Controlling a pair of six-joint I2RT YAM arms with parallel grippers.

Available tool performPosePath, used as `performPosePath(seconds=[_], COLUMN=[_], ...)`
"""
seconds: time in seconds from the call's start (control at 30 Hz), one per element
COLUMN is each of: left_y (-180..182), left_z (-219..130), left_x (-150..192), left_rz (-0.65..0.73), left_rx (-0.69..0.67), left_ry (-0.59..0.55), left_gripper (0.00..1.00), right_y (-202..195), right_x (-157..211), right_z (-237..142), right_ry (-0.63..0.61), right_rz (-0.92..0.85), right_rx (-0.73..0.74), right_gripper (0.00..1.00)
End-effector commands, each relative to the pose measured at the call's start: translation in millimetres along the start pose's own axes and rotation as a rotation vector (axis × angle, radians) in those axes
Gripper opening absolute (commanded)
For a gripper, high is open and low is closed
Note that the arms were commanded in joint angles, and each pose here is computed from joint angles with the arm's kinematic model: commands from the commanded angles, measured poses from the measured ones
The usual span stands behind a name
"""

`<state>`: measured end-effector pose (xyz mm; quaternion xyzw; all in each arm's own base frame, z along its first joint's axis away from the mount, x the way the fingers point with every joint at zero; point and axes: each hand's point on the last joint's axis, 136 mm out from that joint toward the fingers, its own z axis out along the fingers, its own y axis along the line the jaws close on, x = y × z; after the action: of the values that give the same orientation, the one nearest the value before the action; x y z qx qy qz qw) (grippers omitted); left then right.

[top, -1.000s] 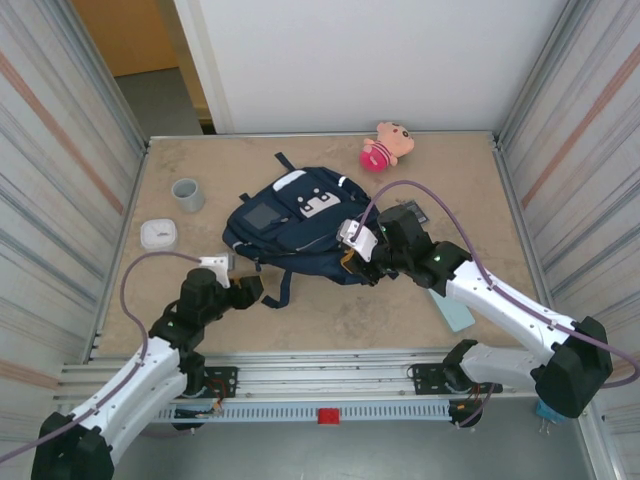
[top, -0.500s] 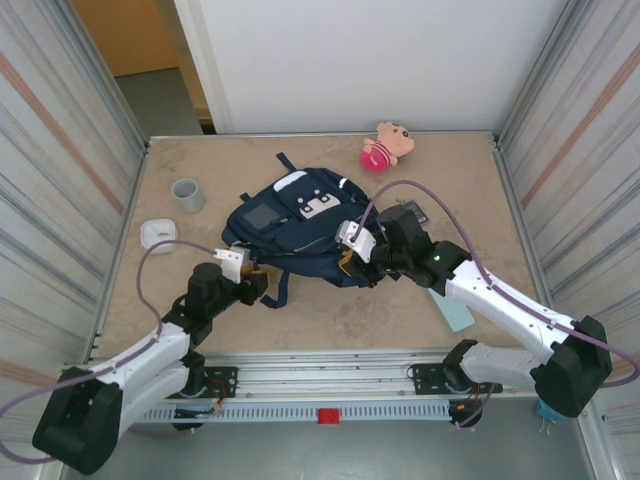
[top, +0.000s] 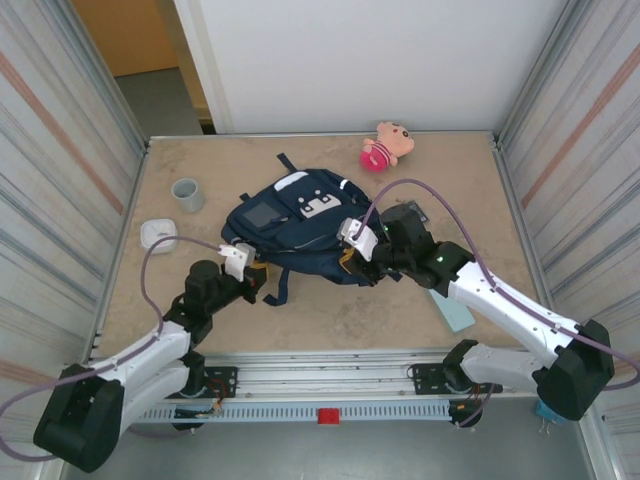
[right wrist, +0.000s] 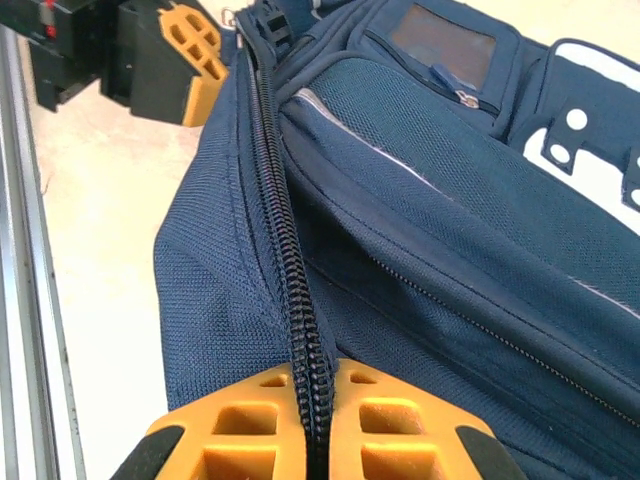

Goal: Pack books, pencil case, and school supplies into a backpack

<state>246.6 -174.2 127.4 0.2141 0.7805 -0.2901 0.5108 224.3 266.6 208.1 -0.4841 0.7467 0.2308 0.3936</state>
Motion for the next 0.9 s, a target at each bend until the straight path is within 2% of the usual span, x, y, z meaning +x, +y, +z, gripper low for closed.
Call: performPosePath(seconds=[0.0, 0.13, 0.33, 0.47, 0.57, 0.67, 0.8, 0.87], left_y=[-32, -61, -116, -151, -161, -152, -131, -126], left_z=[-6, -6, -4, 0, 4, 7, 2, -6], left_x=[-31, -39, -33, -36, -39, -40, -46, -49], left_rz=[0.034, 0.036, 0.032, 0.047, 0.077, 0.099, 0.173, 0.243], left_rx=[0.128, 0.226, 0.426, 0.518, 0.514, 0.448, 0.324, 0.3], left_ry=[-0.053, -0.032, 0.152, 0.189, 0.22, 0.239, 0.198, 0.169], left_gripper=[0.0, 0.0, 0.0, 0.0, 0.0, 0.15, 0.51, 0.65], right_y=[-9, -10, -8, -5, 0, 2, 9, 12], right_x=[-32, -32, -29, -27, -25, -24, -25, -19], right_z=[-1, 12, 35, 47, 48, 38, 17, 12], right_ry=[-0.128, -0.127, -0.117, -0.143, -0.149, -0.167, -0.213, -0.209], right_rz=[0.003, 0.017, -0.001, 0.019, -0.001, -0.044, -0.082, -0.15], right_rx=[0.065, 0.101, 0.14, 0.115, 0.091, 0.04, -0.115, -0.153], right_gripper=[0.0, 0.0, 0.0, 0.0, 0.0, 0.0, 0.0, 0.0])
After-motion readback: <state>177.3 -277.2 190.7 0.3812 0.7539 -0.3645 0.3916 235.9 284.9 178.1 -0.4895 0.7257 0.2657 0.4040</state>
